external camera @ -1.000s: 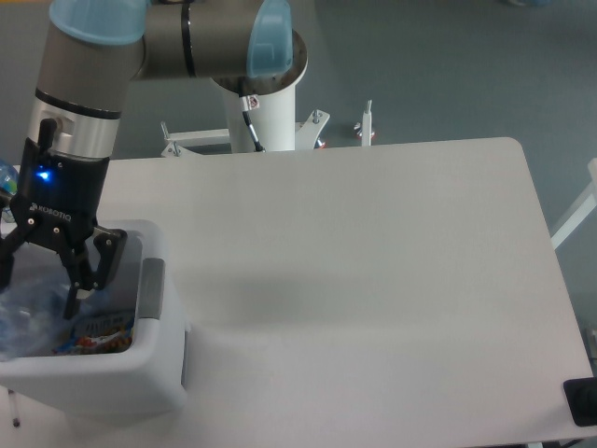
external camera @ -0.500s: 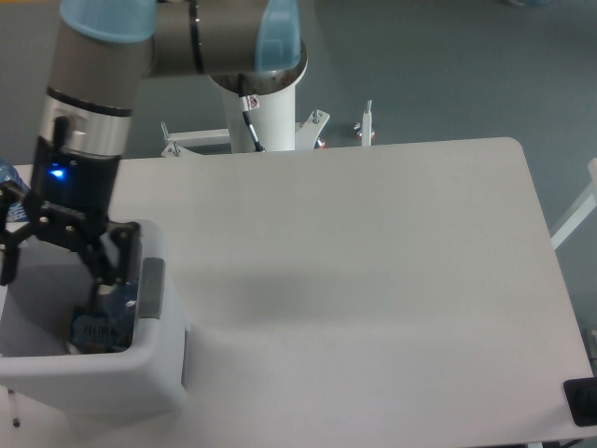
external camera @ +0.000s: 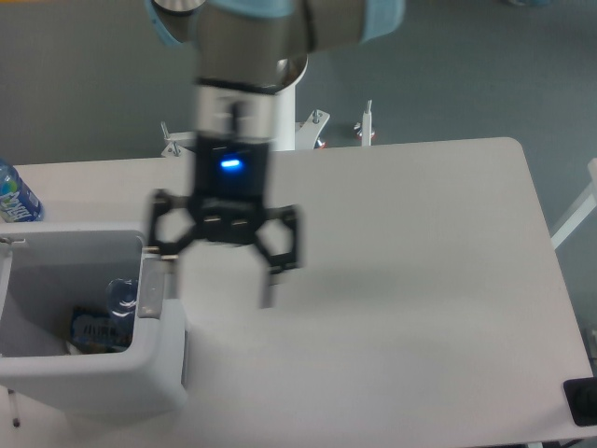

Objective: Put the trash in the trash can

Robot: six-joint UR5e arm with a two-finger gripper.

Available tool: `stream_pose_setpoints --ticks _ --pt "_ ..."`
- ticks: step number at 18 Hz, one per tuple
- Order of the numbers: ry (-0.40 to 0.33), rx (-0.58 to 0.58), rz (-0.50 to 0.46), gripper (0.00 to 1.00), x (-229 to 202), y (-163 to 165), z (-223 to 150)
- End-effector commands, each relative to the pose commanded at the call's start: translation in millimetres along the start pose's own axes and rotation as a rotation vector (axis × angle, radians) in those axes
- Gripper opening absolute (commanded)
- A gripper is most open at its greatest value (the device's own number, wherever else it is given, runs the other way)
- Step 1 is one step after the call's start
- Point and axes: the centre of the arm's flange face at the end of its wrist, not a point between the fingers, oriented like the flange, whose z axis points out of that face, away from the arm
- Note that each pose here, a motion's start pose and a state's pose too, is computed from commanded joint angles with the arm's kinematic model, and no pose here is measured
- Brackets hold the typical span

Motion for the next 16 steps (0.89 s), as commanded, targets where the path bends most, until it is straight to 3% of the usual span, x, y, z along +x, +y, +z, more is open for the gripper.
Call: stream_pose_setpoints --ticks 2,6,13,16 --pt "-0.075 -0.008 -0.003 1.00 -31.6 2.2 -5.1" --pt "-0.210 -0.068 0.148 1.00 -76.0 12.5 -8.5" --pt "-0.267 -0.238 0.398 1.00 -125.9 49.6 -38.3" --pt "-0.280 -0.268 0.423 1.00 -140.8 66.6 -60.0"
